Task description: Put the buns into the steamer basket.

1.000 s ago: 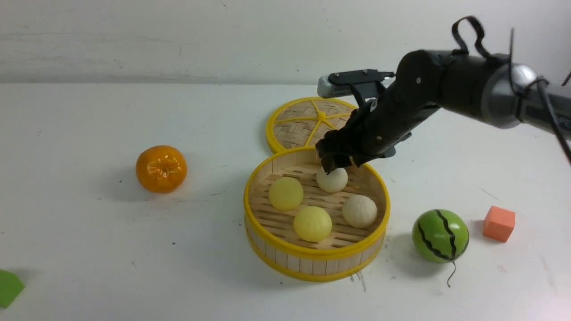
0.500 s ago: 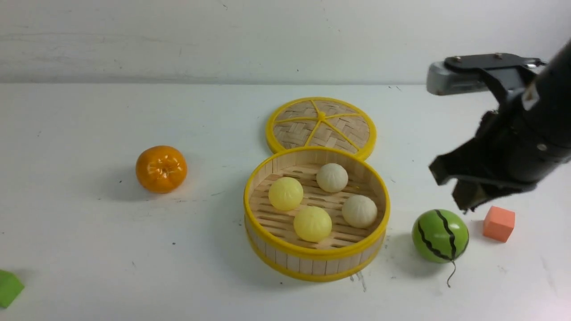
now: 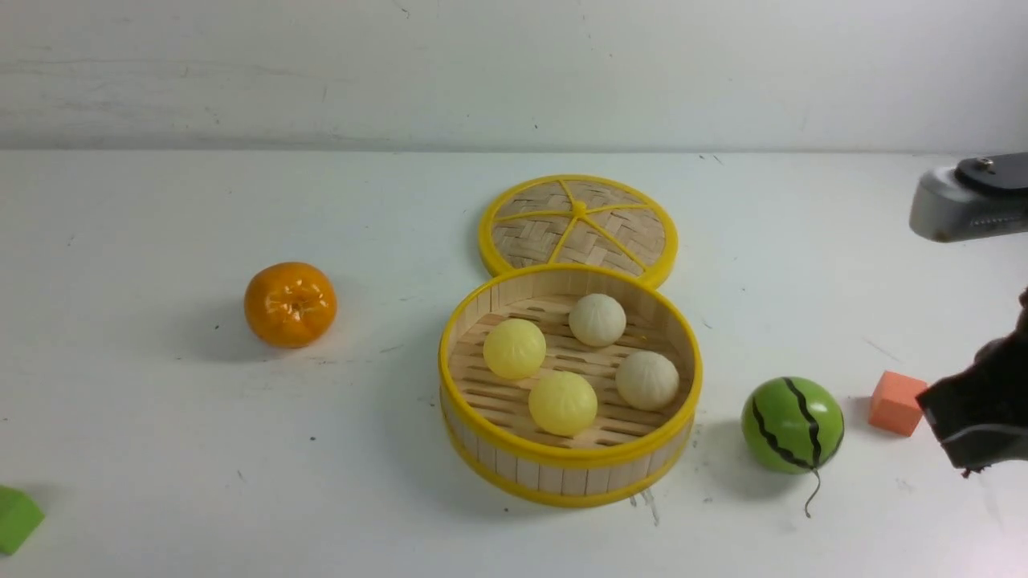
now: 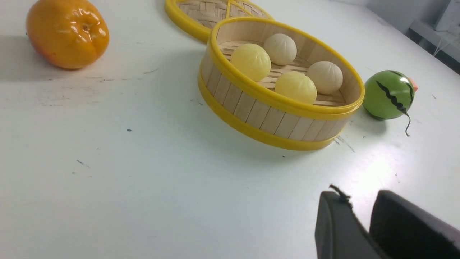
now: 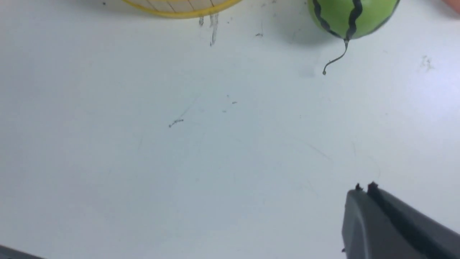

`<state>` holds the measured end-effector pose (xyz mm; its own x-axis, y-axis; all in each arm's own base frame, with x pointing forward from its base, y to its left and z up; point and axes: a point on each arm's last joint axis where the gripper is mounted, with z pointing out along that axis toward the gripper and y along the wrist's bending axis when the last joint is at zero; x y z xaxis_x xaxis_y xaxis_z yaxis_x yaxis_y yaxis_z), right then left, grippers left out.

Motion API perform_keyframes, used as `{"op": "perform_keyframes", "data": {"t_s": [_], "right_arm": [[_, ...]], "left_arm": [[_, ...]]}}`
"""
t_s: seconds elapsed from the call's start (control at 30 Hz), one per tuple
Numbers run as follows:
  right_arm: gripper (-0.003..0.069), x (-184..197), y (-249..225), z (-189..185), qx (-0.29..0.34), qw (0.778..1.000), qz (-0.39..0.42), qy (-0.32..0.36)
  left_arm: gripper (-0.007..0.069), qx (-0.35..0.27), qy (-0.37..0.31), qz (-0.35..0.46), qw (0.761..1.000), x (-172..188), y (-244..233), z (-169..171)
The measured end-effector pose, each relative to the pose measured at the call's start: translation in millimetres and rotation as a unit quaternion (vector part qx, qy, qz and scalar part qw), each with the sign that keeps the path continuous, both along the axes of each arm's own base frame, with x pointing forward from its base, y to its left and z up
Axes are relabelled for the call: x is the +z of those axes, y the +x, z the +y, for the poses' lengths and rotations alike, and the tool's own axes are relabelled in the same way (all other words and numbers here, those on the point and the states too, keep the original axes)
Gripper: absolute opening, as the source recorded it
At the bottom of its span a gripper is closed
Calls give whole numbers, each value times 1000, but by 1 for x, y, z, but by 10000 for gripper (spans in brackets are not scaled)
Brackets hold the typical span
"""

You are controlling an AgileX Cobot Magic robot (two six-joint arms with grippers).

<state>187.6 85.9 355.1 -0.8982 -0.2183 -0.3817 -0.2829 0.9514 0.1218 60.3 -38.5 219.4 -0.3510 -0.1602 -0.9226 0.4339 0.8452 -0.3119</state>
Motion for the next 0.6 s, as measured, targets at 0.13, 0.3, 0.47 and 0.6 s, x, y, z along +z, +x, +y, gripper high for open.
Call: {"op": "perform_keyframes", "data": {"t_s": [0.13,0.3,0.47,0.6], "right_arm": [[-17,0,-2,-3,-1,1000,-6,-9],[-17,5,-41,-24,-9,996,-84,2],[-17,-26,-94,-57,-67,972,-220,49],[-16,-66,-124,-72,-114,950,-282,62]], "left_arm": [[148,0,0,0,1000,0,0,0],[155,0,0,0,1000,0,0,0],[155,0,0,0,1000,0,0,0],[158,0,0,0,1000,0,0,0]]}}
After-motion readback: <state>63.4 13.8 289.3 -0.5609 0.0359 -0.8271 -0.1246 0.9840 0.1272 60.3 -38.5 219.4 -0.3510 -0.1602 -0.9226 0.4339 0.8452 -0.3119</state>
